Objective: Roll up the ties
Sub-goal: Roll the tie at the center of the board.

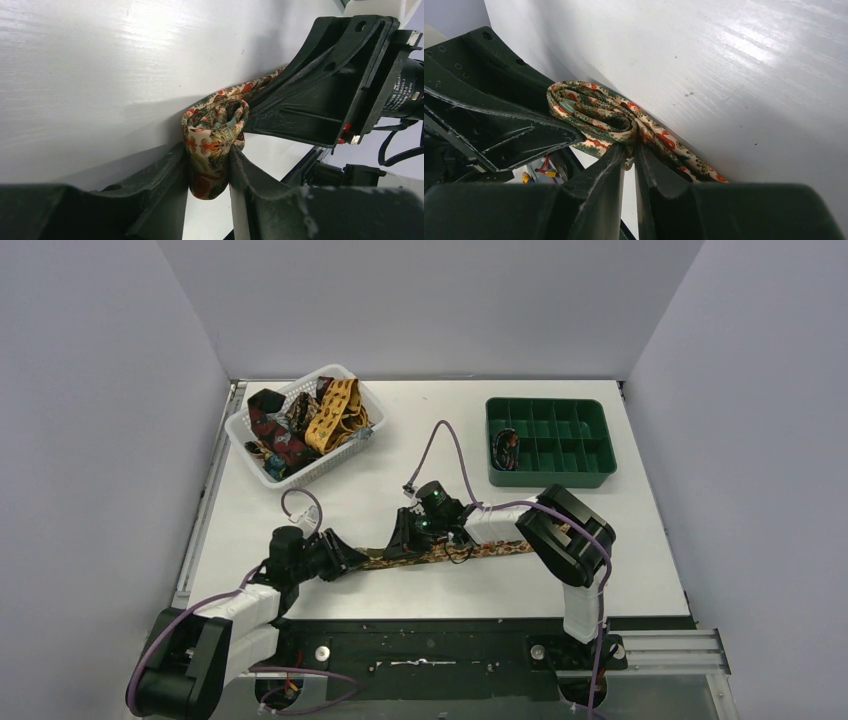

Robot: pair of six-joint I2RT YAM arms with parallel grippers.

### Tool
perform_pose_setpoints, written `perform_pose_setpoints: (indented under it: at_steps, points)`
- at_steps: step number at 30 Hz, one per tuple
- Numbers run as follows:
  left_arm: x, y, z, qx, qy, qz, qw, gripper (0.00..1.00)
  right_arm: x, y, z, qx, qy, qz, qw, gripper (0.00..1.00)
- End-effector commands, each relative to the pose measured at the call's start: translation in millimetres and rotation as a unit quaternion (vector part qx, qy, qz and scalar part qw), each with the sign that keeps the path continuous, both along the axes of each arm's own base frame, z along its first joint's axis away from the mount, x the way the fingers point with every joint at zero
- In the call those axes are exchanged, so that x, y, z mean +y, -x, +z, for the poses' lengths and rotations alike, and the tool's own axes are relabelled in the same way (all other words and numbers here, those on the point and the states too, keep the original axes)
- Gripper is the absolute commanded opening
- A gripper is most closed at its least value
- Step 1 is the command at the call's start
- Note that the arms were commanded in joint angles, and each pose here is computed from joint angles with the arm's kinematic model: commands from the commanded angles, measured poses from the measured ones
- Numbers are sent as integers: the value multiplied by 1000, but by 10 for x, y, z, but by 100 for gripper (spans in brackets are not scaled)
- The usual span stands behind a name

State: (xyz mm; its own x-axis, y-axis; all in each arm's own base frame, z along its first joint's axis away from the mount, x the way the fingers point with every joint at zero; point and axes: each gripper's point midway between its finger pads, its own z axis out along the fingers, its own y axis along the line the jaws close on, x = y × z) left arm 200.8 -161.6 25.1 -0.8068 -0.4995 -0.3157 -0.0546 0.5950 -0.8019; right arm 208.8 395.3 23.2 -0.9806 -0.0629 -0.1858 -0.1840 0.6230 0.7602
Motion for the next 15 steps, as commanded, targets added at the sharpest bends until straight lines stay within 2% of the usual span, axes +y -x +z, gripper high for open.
perform_pose_setpoints:
  at_steps: [1,9,13,15]
  points:
    - [-5,-95,76,-12,-5,-1,1000,29,-37,-66,-121,4,20,-10,1000,16]
    - [70,-198,171,-11,-31,25,999,15,27,-199,311,-51,-23,1,998,22]
    - [192,-199,149,4,-77,40,996,11,5,-290,694,-103,-50,-12,993,23]
    - [259,-189,142,14,-101,46,994,11,-69,-400,835,-142,-35,-27,989,24]
